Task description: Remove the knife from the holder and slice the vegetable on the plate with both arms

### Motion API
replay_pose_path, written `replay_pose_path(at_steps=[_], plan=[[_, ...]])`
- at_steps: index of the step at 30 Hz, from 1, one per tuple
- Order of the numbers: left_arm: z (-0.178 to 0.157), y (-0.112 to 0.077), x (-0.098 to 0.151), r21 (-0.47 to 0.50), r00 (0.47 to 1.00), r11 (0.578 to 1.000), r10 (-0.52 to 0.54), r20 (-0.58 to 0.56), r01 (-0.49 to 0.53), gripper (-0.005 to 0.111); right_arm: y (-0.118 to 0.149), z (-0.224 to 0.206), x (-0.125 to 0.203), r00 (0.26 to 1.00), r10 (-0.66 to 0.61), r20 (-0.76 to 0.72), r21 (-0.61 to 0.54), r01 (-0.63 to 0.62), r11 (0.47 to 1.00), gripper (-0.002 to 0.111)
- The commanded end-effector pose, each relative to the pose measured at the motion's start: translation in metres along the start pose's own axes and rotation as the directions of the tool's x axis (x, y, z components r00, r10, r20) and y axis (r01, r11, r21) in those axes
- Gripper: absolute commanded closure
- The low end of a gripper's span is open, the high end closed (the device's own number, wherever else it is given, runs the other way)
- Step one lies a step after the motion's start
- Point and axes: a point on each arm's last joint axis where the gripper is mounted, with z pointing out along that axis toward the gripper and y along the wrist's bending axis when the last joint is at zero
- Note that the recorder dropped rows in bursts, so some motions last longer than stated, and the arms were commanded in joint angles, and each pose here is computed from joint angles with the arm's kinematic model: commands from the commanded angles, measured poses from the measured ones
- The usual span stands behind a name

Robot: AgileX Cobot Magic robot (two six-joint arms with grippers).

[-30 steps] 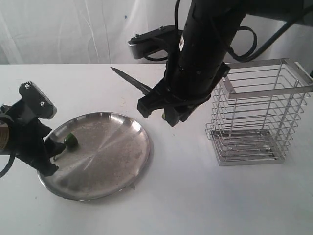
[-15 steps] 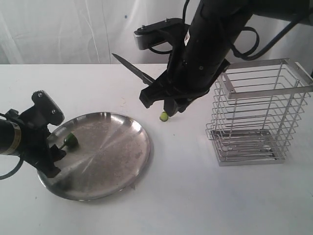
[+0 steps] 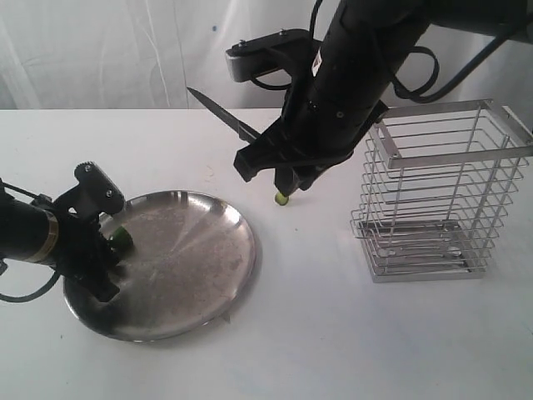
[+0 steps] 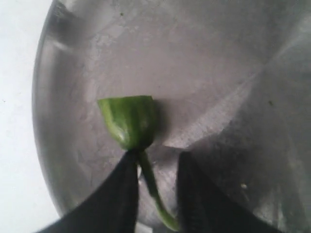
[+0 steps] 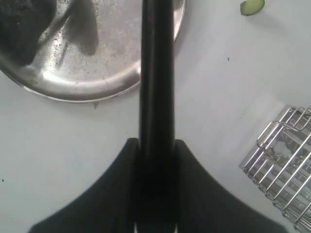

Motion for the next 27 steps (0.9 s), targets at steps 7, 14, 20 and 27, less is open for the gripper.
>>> replay_pose_path(at_steps=[7,14,20,27], plan=[[-0.001,-0.001,-0.004,0.023,1.000,1.000,-0.010,0.024,0.010,0.106,-0.001,-0.004,0.000,1.000,-0.005,0.018,-0.003,0.005,1.000,0.108],[-0.011,-0.017,-0.021,0.173,0.955,0.954,0.207,0.211,-0.245,0.106,-0.001,-0.004,0.000,1.000,-0.005,0.020,-0.003,0.005,1.000,0.108],[-0.009,-0.013,-0.018,0.138,0.959,0.959,0.222,0.177,-0.247,0.106,-0.001,-0.004,0.000,1.000,-0.004,0.020,-0.004,0.005,1.000,0.108],[-0.004,-0.008,-0.014,0.092,0.978,0.979,0.171,0.122,-0.183,0.106,0.001,-0.004,0.000,1.000,0.003,0.016,-0.020,-0.003,1.000,0.108]])
